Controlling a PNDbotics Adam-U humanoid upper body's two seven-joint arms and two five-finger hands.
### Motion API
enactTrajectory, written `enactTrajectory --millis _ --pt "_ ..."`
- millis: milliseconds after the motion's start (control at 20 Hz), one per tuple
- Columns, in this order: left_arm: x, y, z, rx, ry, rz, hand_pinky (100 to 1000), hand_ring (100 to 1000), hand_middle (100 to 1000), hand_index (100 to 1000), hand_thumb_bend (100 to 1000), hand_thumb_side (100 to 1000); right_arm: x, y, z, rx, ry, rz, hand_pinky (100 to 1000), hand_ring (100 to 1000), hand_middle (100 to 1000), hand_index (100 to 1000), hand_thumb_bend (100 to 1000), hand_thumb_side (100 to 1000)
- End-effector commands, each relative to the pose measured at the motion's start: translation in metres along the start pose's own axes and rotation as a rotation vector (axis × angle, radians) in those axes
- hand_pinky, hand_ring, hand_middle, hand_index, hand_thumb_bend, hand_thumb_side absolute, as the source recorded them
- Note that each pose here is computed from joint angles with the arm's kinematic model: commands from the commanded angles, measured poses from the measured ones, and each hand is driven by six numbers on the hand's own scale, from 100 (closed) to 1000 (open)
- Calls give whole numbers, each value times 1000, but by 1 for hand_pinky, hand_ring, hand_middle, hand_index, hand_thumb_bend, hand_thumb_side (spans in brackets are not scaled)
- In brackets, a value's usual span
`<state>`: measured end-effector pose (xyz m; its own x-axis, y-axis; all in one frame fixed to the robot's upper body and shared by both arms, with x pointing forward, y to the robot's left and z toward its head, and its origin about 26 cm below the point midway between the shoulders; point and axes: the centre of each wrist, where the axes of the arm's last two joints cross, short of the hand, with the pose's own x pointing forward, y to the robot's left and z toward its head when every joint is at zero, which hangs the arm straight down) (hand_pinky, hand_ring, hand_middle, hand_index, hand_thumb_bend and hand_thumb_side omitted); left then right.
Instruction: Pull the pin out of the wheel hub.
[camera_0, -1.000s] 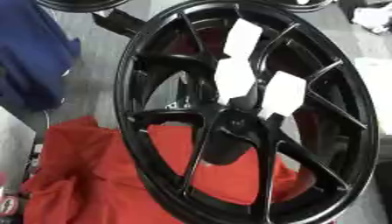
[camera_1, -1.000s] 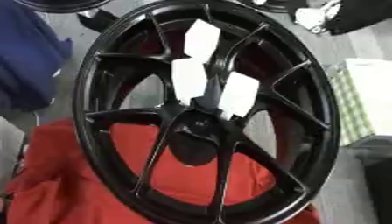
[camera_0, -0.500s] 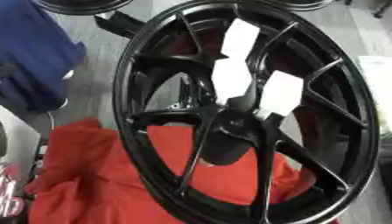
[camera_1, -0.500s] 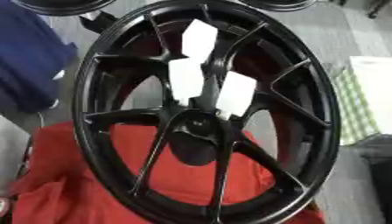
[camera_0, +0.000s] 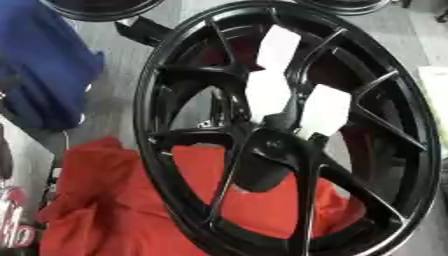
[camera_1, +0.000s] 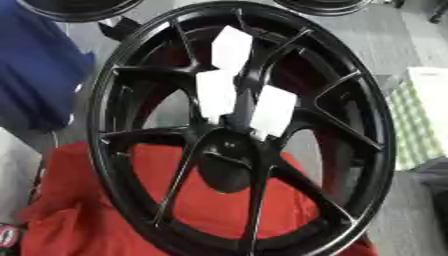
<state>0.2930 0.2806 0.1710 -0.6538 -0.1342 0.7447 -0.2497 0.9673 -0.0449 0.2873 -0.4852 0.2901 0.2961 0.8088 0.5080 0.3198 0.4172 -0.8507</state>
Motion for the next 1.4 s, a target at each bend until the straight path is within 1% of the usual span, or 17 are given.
enactTrajectory --millis 50,200,450,550,600,650,750,800,850,900,1000,1100,1200,1250,1300,1350,1400 --pt "7 0 -3 3 -32 5 747 859 747 898 336 605 9 -19 2 -29 -22 36 921 1000 1000 1000 100 100" --pt "7 0 -4 0 -33 5 747 859 747 898 338 605 13 -21 4 -64 -22 28 918 1000 1000 1000 100 100" --pt "7 -1 -3 -3 -30 8 747 859 747 896 340 605 17 -21 5 -123 13 5 919 1000 1000 1000 100 100" --pt "7 0 -3 -2 -31 8 747 859 745 895 339 604 18 -21 5 -135 15 -7 890 978 1000 986 100 100" --pt "7 0 -3 -3 -31 8 747 859 745 895 339 604 19 -21 5 -152 18 -16 890 978 1000 986 100 100" --pt "7 0 -3 -3 -30 8 747 859 745 894 338 604 19 -23 5 -192 31 -24 846 935 962 927 100 676" --pt "7 0 -3 -3 -31 6 747 859 745 893 338 603 23 -23 6 -257 44 -52 816 898 922 872 100 684" --pt "7 -1 -3 -4 -31 6 747 859 745 893 338 603 26 -21 8 -273 36 -68 816 894 916 872 100 680" --pt "7 -1 -3 -5 -31 6 747 858 744 893 337 603 33 -19 10 -279 9 -83 810 881 893 871 100 661" --pt "7 -1 -3 -6 -31 7 747 858 744 894 337 603 39 -16 14 -280 -22 -95 811 881 893 873 100 658" --pt "7 -2 -3 -11 -32 8 747 859 744 893 337 602 57 -10 24 -260 -120 -116 807 870 879 877 100 599" --pt "7 -2 -3 -14 -33 10 747 859 744 894 337 602 75 -5 35 -240 -216 -133 808 869 877 879 100 609" --pt "7 -2 -3 -16 -33 11 747 859 743 894 338 601 94 -2 48 -220 -321 -146 803 865 881 886 100 594" --pt "7 -3 -3 -17 -32 12 747 858 743 894 338 602 103 -1 55 -209 -375 -153 795 845 859 883 100 617" --pt "7 -3 -3 -18 -31 14 747 858 743 894 337 602 110 -1 59 -203 -417 -158 780 816 805 864 100 579" --pt "7 -3 -3 -20 -30 15 746 857 743 894 337 602 115 -1 61 -198 -463 -172 765 787 750 846 100 567" --pt "6 -4 -3 -21 -30 16 746 857 743 894 337 602 119 0 62 -190 -514 -199 760 773 719 836 100 550"
